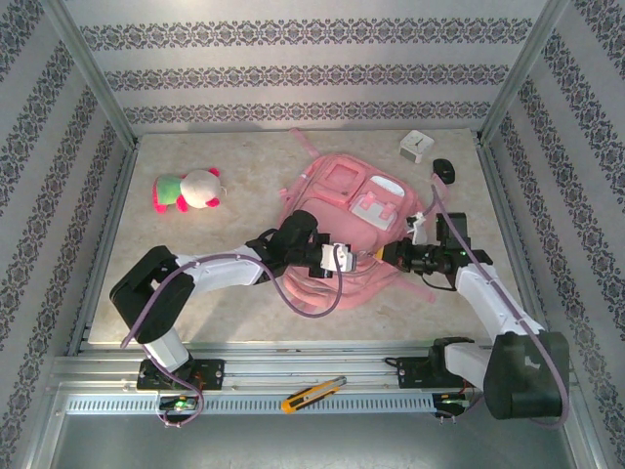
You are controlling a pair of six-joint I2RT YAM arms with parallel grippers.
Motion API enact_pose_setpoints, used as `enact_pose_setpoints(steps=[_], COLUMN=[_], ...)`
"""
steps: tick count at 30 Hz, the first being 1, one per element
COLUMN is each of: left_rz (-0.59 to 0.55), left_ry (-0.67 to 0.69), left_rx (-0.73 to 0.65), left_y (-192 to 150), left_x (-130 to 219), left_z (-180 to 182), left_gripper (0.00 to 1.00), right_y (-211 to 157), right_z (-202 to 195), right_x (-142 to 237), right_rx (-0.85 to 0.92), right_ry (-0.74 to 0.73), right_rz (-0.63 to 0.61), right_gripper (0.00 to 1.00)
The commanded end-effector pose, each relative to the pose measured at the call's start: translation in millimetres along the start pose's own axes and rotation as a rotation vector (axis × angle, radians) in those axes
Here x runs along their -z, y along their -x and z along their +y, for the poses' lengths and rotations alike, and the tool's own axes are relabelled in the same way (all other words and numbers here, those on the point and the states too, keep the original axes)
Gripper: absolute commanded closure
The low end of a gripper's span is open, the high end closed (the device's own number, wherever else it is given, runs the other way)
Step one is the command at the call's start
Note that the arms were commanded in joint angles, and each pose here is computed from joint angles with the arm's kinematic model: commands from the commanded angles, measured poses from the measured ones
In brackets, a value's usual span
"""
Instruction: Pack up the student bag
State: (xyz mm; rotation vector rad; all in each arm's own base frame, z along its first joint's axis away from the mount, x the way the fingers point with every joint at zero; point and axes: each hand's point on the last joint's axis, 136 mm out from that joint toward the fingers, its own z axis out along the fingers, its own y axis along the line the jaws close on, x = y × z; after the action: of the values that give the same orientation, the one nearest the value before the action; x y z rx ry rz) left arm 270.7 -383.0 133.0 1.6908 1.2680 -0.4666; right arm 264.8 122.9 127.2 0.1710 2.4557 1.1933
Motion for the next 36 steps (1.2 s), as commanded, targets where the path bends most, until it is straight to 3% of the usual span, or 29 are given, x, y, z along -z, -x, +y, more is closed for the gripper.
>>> enact_pose_setpoints(steps=[1, 6, 8, 12, 14, 16, 20, 25, 31, 36], left_rz=[-0.05, -0.055, -0.063, -0.117, -0.147, -0.167, -0.148, 0.079, 0.271, 0.337], left_ry=[-0.098, -0.059, -0.023, 0.064, 0.113, 0.194, 0.392, 0.492, 0.722, 0.723], left_rx=[-0.001, 0.008, 0.023, 0.096, 0.153, 0.238, 0.37, 0.651, 1.026, 1.255], left_y=[13.4, 13.1, 12.2, 16.4, 21.1, 26.4, 29.9, -10.4, -94.4, -149.9], left_x=[19.7, 21.1, 21.3, 25.5, 31.8, 42.2, 73.5, 95.0, 117.4, 113.2], left_z=[-22.0, -14.7, -8.1, 6.9, 14.9, 29.1, 64.2, 107.3, 155.0, 172.5], left_gripper=[1.0, 1.0, 0.95, 0.57, 0.38, 0.28, 0.15, 0.14, 0.08, 0.03], right_y=[55.4, 62.8, 55.3, 38.4, 28.3, 18.5, 1.5, 2.5, 28.4, 51.7], right_z=[-34.5, -24.8, -19.7, -10.7, -6.3, -7.0, -15.0, -53.5, -78.7, -76.9], right_x=[14.2, 12.5, 13.5, 20.0, 23.0, 25.1, 27.4, 40.4, 53.4, 30.3], right_rx=[0.037, 0.063, 0.089, 0.111, 0.1, 0.068, 0.015, -0.075, -0.157, -0.225], right_ry=[-0.17, -0.134, -0.125, -0.111, -0.108, -0.127, -0.158, -0.316, -0.367, -0.266], right_rz=[-0.182, -0.177, -0.17, -0.184, -0.195, -0.202, -0.22, -0.345, -0.491, -0.427], right_gripper=[1.0, 1.0, 1.0, 1.0, 0.78, 0.57, 0.45, 0.25, 0.17, 0.15])
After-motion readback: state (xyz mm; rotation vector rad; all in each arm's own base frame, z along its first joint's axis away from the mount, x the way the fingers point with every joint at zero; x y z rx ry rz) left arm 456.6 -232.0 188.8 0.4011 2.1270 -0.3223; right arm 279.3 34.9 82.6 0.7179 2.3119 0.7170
